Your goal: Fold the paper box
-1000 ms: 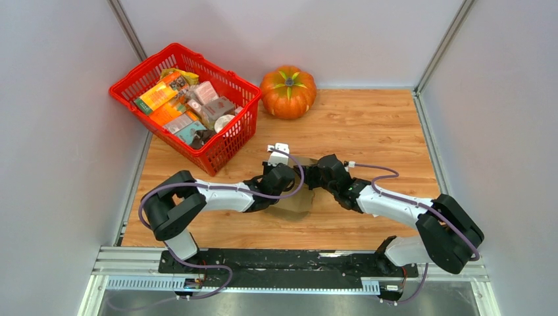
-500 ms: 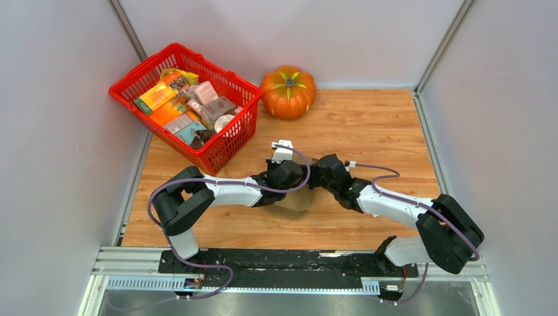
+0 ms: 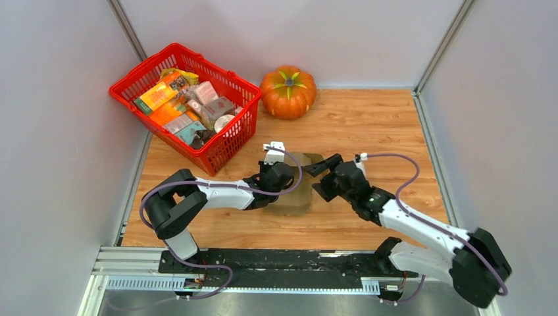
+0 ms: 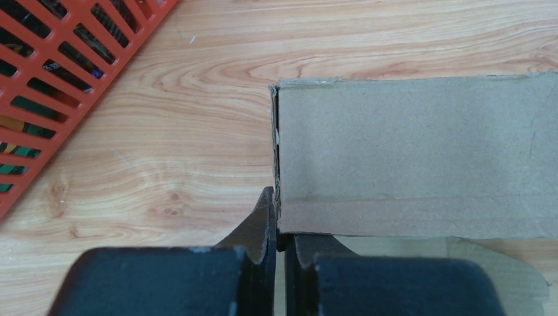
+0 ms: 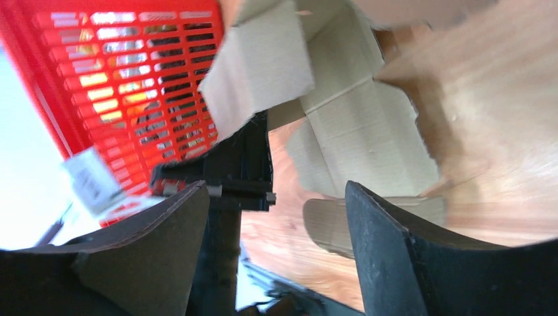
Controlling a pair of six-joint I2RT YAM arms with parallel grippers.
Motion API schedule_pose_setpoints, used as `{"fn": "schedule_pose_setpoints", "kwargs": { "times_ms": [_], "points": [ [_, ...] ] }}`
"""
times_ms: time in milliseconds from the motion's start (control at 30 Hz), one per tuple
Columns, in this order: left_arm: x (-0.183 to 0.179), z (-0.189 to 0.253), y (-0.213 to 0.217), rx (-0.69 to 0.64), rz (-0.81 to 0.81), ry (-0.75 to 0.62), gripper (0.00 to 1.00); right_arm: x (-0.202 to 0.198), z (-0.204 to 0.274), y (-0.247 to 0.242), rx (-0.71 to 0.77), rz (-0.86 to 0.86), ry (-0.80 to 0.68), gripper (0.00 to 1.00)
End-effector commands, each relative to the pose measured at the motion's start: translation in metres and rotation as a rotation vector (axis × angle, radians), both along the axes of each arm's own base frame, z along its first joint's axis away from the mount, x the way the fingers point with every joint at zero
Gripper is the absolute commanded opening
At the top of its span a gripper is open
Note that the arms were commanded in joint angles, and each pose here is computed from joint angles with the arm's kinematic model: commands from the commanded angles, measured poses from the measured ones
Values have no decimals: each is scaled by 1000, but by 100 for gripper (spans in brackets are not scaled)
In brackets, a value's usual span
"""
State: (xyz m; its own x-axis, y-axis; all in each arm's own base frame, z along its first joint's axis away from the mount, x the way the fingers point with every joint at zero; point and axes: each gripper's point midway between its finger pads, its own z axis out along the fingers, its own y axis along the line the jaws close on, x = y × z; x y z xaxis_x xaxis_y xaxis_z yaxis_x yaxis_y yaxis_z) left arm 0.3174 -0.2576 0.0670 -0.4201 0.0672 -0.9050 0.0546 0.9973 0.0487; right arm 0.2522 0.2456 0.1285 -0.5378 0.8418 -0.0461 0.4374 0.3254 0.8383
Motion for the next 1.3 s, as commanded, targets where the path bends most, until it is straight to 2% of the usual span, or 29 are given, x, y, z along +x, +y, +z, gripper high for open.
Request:
{"fn": "schedule_pose_setpoints", "kwargs": {
  "times_ms": [0,33,67,133,167,233,300,400,567,700,767,1000,1267],
  "points": [
    [-8,-4,9,41,-30,31,0,-15,30,-33,-345,227,-318,80],
    [-9,-5,9,41,-31,35,0,-19,37,-34,-423,315,-400,80],
    [-9,-5,9,39,-35,40,0,-23,39,-39,-458,352,-411,84],
    [-12,-7,10,36,-33,49,0,-23,45,-41,-500,464,-450,82],
    [-12,-6,10,30,-36,50,0,-23,59,-38,-485,513,-446,76],
    [-13,-6,10,17,-34,52,0,-12,59,-36,-485,571,-405,74],
    [-15,-7,10,12,-38,60,0,2,81,-26,-492,616,-465,65],
    [-16,-6,10,10,-38,70,0,22,85,-7,-502,691,-476,64],
    [-18,-7,9,6,-37,83,0,38,50,11,-516,810,-326,67],
    [-17,-8,8,10,-38,88,0,50,41,18,-491,765,-327,65],
    [-17,-9,7,14,-42,94,0,52,44,29,-406,762,-349,64],
    [-18,-9,9,26,-39,96,0,65,38,37,-179,667,-295,55],
    [-18,-8,8,27,-42,99,0,70,20,21,-336,681,-279,61]
  ]
}}
